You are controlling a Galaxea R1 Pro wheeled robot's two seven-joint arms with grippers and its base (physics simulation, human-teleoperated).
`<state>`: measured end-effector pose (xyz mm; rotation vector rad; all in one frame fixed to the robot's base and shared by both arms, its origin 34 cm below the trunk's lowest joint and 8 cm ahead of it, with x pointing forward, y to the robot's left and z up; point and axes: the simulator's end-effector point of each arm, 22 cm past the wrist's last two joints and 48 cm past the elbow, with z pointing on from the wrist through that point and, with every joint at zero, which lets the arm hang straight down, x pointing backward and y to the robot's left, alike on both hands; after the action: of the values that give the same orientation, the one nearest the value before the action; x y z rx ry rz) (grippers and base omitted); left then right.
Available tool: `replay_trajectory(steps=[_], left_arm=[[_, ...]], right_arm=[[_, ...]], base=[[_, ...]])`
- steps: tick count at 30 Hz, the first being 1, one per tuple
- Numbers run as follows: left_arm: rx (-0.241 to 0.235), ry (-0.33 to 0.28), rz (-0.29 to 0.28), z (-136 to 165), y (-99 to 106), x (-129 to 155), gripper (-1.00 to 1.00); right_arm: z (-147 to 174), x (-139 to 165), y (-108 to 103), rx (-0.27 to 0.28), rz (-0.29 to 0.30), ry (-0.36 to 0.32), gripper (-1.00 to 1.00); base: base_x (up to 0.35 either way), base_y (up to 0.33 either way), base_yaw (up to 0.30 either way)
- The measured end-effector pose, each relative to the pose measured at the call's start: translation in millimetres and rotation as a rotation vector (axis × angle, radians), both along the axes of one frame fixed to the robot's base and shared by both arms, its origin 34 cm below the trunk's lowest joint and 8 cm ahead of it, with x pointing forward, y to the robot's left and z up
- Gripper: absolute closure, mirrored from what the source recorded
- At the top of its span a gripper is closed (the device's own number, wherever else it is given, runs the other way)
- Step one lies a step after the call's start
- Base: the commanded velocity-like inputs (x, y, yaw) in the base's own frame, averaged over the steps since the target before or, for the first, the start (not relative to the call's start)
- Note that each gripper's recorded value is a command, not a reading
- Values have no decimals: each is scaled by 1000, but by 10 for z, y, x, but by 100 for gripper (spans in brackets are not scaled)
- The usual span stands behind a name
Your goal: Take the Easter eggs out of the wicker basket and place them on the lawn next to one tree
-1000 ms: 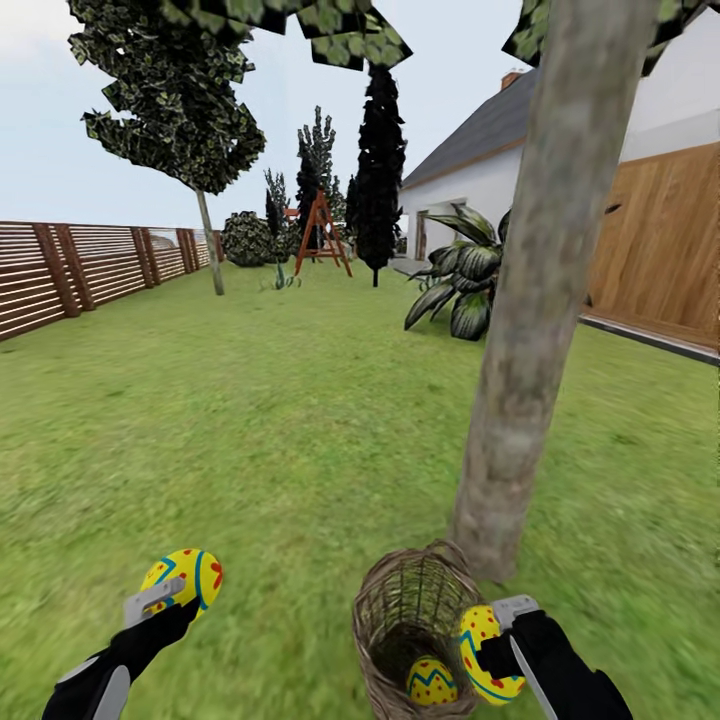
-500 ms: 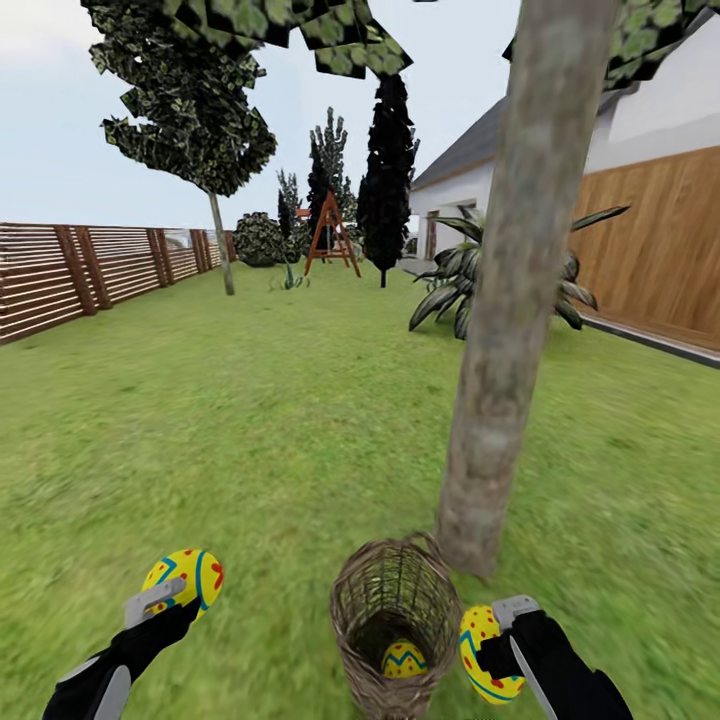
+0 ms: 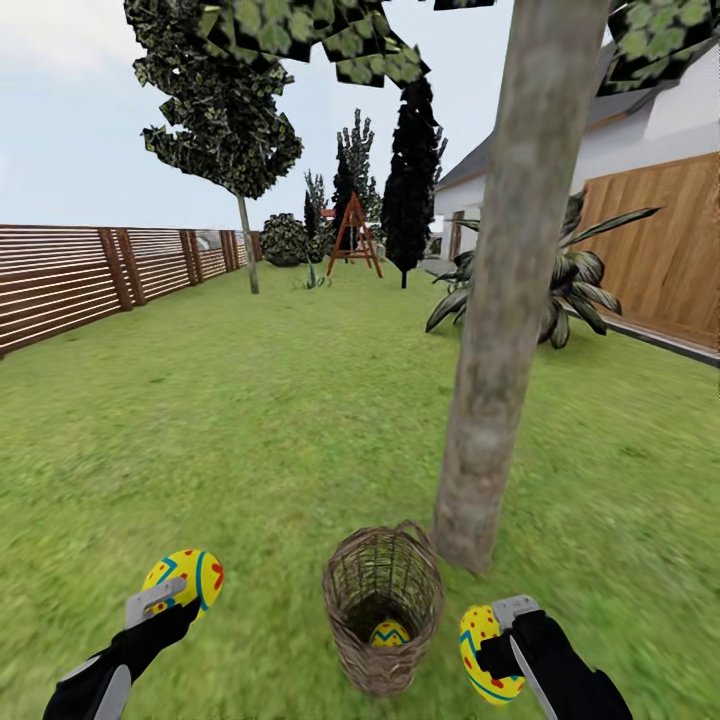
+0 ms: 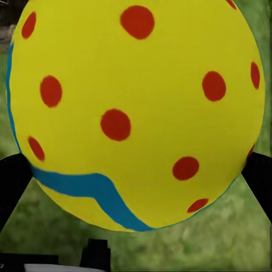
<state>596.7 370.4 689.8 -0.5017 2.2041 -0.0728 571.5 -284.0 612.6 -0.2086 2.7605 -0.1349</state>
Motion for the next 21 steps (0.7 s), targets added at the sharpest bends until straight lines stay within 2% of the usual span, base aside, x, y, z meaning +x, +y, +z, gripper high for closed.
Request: replay_trajectory(steps=[12,18,21], left_arm=[[-2,0,-4,155,-14,11,100],[-7,-1,-2,148,-19,5,100],[-8,-1,-5,144,-41,7,100]], right_arm=[[154,7,11,1,1,0,100],[159,10,-15,1,-1,-3,100],[152,0,1,3,0,1,100]], base=[[-218,-237,0],[46,-7,0],[51,-205,0]])
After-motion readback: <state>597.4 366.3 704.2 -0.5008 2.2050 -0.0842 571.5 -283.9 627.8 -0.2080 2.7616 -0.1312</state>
